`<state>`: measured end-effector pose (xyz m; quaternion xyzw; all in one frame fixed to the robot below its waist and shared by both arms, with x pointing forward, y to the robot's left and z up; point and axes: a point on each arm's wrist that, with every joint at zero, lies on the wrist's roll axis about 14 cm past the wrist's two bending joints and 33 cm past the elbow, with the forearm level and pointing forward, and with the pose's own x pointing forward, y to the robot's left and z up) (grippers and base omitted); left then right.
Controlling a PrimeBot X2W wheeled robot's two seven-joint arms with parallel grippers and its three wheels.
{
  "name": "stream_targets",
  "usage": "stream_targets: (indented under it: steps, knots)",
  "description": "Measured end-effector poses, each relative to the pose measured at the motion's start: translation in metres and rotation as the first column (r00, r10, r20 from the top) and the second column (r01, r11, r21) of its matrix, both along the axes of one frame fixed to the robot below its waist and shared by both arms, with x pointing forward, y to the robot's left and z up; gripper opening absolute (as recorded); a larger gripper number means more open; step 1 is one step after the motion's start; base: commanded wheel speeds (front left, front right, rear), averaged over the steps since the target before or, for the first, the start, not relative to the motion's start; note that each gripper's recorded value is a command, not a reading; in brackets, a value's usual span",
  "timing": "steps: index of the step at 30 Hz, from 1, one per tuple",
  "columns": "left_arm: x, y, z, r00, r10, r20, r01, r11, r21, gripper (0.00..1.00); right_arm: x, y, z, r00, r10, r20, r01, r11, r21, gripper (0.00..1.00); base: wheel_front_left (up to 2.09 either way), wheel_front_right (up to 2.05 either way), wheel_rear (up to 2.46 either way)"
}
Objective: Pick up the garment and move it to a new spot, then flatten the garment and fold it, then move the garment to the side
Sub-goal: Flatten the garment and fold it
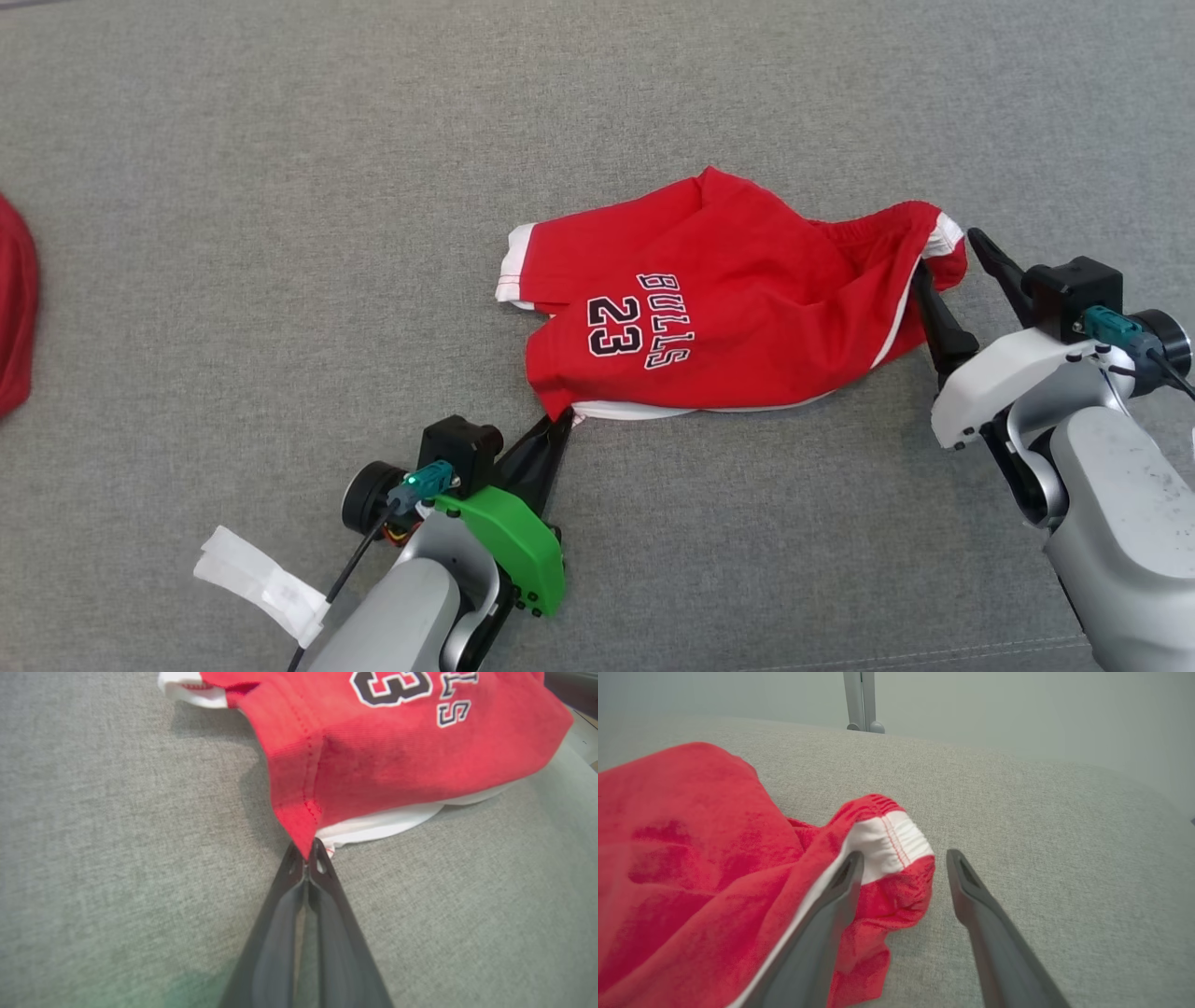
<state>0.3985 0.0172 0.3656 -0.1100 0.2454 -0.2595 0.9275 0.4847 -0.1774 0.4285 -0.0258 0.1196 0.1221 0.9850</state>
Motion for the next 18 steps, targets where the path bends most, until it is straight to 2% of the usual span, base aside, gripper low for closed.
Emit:
stream_targets:
  steps: [5,11,13,14,18]
  knots:
    - [0.004,0.004,0.002,0.999,0.017,0.027,-0.017,1.0,0.003,0.0,0.005,0.002,0.003,1.0,0.011,0.023,-0.011,1.0,0.011,0.0,0.0,0.0,0.0]
    - [0.023,0.017,0.027,0.986,0.07,0.153,-0.07,0.998,-0.003,0.0,0.009,0.002,0.028,0.992,-0.006,0.123,0.0,0.999,0.05,0.0,0.0,0.0,0.0]
    - [0.033,0.019,0.046,0.972,0.089,0.219,-0.087,0.996,-0.021,0.0,0.009,0.0,0.041,0.986,-0.022,0.167,0.011,0.997,0.071,0.0,0.0,0.0,0.0]
    - [0.043,0.022,0.07,0.95,0.106,0.295,-0.099,0.994,-0.04,0.0,0.009,-0.002,0.057,0.975,-0.042,0.216,0.023,0.996,0.089,0.0,0.0,0.0,0.0]
    - [0.056,0.032,0.119,0.889,0.138,0.436,-0.122,0.99,-0.065,0.0,0.008,-0.006,0.093,0.943,-0.084,0.321,0.044,0.991,0.13,0.0,0.0,0.0,0.0]
